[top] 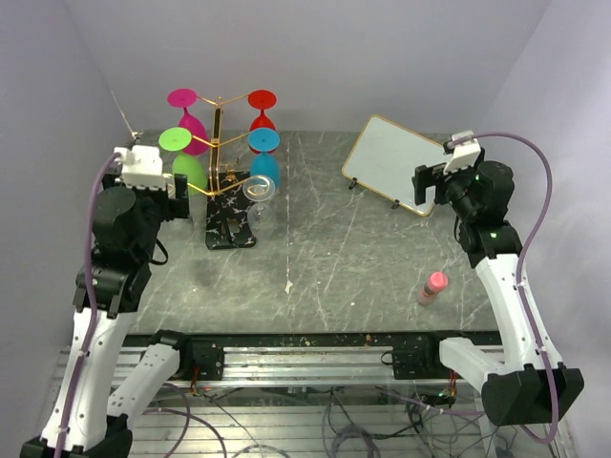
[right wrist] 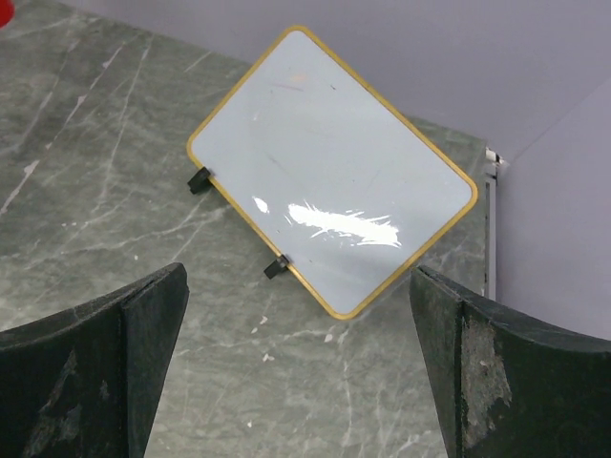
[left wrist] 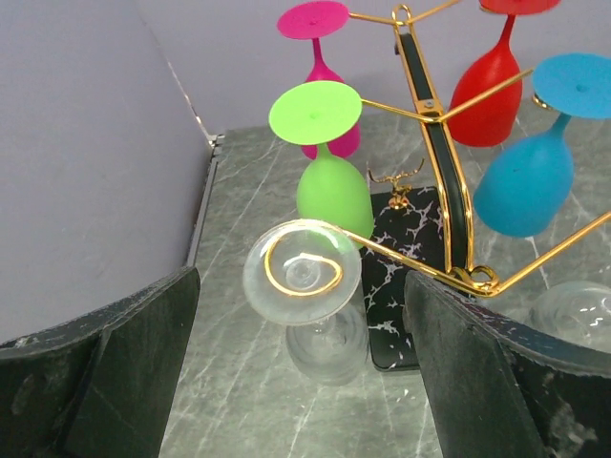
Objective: Place the wine glass upside down on the wine glass rack
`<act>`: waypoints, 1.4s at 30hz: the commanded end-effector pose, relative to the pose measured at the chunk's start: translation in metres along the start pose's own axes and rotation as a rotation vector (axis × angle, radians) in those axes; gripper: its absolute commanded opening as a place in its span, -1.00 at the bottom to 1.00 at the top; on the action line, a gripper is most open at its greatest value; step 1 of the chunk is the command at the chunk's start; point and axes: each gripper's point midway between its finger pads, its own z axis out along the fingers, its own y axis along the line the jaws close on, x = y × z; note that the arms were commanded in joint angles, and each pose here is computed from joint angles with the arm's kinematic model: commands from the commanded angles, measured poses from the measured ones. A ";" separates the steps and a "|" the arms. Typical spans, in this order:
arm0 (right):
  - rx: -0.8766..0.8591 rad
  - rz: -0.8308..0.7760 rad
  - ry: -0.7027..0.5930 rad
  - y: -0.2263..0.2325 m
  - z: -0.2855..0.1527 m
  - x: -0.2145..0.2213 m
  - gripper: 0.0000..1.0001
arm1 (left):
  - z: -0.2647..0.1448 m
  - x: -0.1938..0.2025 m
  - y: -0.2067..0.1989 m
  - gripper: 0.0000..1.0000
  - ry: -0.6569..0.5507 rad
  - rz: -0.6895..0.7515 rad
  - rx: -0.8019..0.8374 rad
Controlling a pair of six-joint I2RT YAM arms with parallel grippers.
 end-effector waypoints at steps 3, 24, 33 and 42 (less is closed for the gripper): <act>0.036 -0.002 0.056 -0.007 -0.020 -0.002 1.00 | -0.025 -0.023 0.007 0.96 -0.133 -0.084 0.006; -0.029 -0.051 -0.053 0.004 -0.087 -0.039 1.00 | -0.025 -0.040 0.004 0.96 -0.140 -0.056 0.104; 0.008 -0.046 -0.071 -0.003 -0.111 -0.045 1.00 | -0.042 -0.028 0.015 0.96 -0.125 -0.041 0.051; 0.021 -0.042 -0.040 -0.006 -0.111 -0.033 0.99 | -0.053 -0.020 0.025 0.96 -0.114 -0.049 0.003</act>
